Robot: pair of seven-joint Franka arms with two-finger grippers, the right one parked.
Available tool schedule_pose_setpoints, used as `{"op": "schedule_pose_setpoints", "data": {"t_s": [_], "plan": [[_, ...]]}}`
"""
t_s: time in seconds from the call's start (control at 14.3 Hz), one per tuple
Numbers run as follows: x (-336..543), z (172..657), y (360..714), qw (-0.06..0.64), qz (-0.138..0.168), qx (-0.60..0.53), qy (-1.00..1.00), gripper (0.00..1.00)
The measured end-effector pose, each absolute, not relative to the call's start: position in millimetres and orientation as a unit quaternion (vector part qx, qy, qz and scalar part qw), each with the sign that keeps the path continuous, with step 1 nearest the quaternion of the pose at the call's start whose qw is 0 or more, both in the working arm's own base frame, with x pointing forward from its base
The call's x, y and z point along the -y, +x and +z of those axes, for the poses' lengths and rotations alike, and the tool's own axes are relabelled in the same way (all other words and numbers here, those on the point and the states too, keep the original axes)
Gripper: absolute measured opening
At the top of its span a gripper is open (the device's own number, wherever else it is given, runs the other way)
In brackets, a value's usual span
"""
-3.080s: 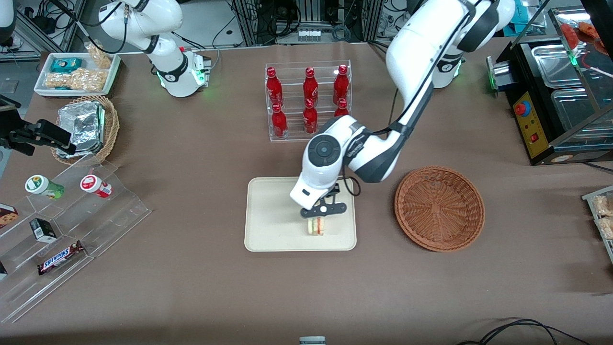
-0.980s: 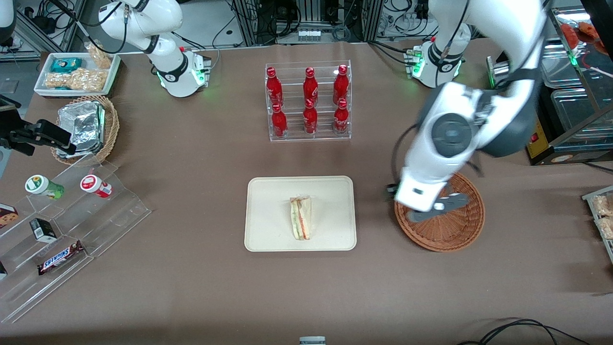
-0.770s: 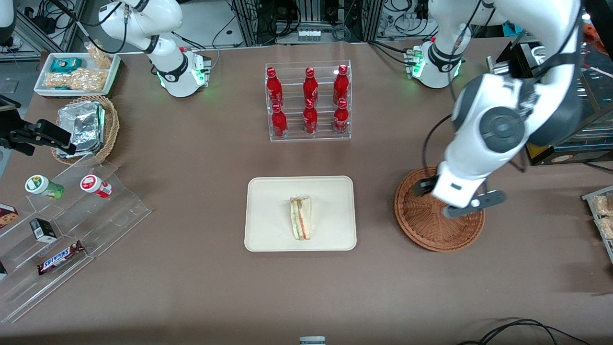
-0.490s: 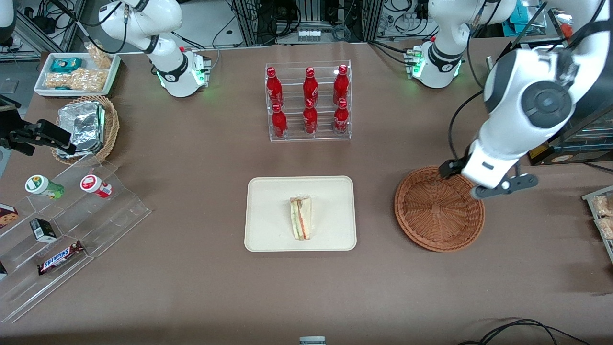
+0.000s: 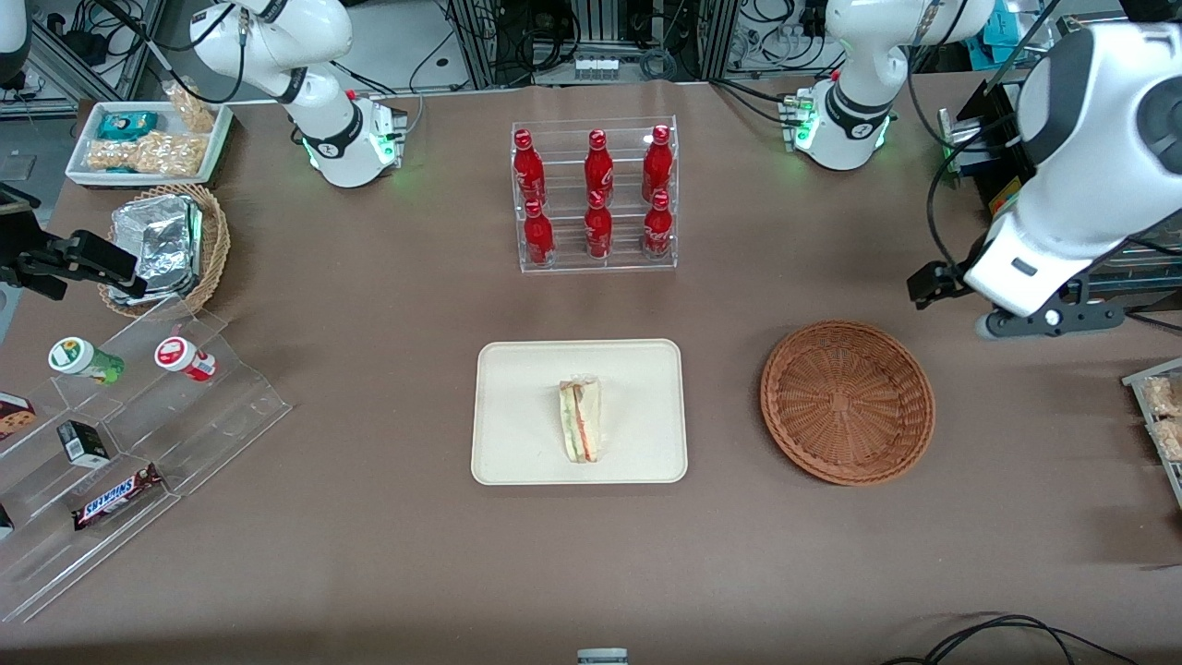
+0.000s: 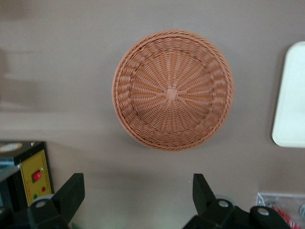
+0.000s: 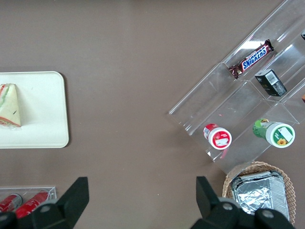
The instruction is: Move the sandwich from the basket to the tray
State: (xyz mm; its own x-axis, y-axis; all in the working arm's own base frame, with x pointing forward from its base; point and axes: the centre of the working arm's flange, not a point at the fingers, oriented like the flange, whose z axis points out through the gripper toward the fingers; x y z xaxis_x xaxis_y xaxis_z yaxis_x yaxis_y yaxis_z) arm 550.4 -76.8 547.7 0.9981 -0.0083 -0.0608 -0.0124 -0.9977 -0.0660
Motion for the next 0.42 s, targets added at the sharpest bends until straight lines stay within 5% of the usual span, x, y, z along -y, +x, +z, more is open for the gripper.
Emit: {"op": "schedule_pose_setpoints", "data": {"t_s": [0.42], "plan": [[23, 588, 546, 0.004, -0.004, -0.034, -0.999, 1.0]]}}
